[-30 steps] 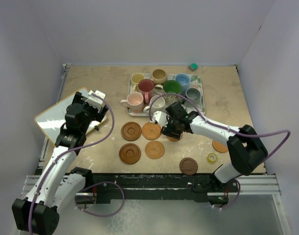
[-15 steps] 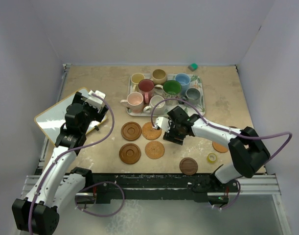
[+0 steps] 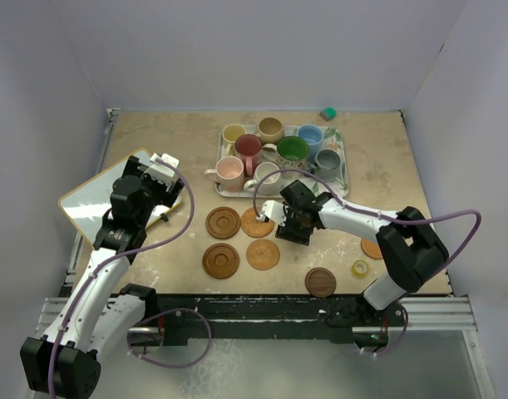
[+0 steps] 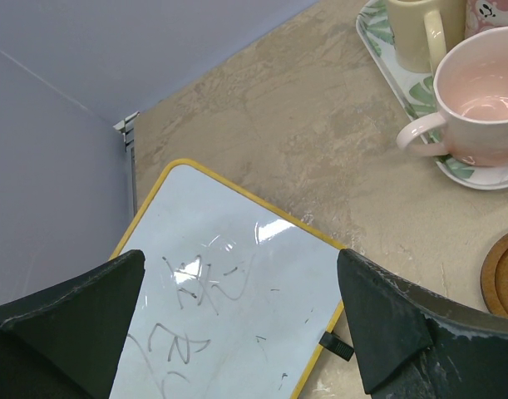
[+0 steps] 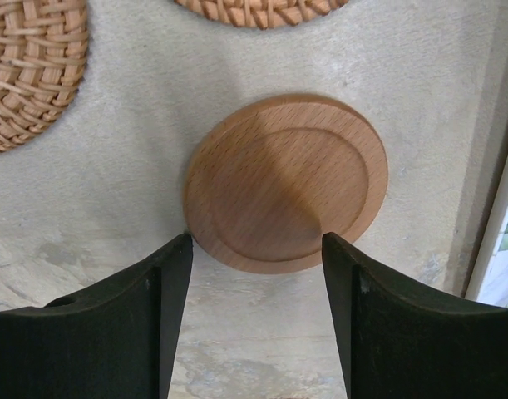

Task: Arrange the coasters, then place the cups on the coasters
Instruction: Move the coaster to the center of the board.

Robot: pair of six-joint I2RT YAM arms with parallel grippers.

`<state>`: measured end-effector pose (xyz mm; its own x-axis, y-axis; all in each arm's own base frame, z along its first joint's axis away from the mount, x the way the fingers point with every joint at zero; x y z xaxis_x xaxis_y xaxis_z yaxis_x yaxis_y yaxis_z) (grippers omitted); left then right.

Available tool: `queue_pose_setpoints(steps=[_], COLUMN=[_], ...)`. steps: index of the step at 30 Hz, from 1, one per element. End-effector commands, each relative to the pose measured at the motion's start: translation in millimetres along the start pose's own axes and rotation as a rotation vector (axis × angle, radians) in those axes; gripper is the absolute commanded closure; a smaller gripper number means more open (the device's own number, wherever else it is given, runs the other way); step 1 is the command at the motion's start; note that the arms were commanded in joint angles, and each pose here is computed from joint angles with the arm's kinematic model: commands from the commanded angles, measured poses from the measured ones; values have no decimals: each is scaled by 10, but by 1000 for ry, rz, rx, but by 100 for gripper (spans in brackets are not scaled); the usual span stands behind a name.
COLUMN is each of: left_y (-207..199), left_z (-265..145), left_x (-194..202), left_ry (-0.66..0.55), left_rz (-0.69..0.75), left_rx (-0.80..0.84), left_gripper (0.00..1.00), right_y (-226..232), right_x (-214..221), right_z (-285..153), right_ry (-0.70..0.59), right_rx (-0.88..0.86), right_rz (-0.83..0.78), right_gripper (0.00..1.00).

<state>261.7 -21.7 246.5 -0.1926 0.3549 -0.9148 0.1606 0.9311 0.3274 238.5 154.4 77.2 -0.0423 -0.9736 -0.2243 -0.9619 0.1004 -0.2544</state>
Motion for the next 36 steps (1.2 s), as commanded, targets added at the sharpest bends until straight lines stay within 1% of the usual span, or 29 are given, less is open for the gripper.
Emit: queue_pose_setpoints(steps=[1,11,27,32,36], left_y=[55,61,60,51,49], left_z=[-9,-20,-14,-8,-13], left_x=[-112,-126,-120,-110,-113], left_ry=[-51,-57,-56,-55,-56], left_rz=[-5,-6,-4,-3,-3], left_rx=[-17,-19,-20,-16,-12], left_gripper=[5,5,5,5,5], right_y=[-79,-196,-245,-275,-258], right_x=[-52,-166,-253,-227,-213], right_z=[66,68,8,-94,-221], right_ry=[-10,-36,-69,-76,-99], right_rx=[0,20,17,63,70], right_rz=[-13,-7,-5,11,23], right_gripper=[35,38,40,38,34])
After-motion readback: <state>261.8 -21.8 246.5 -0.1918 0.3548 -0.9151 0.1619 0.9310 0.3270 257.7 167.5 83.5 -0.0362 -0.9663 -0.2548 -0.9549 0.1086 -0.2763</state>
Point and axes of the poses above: each gripper's point midway between its finger pads, its own z axis out along the fingers, its own y axis along the line the jaws close on, x = y × z, the point moved 6 cm from there along -z, back along the fingers, and after that the axes turned 8 degrees about -z, right-handed, at the moved point
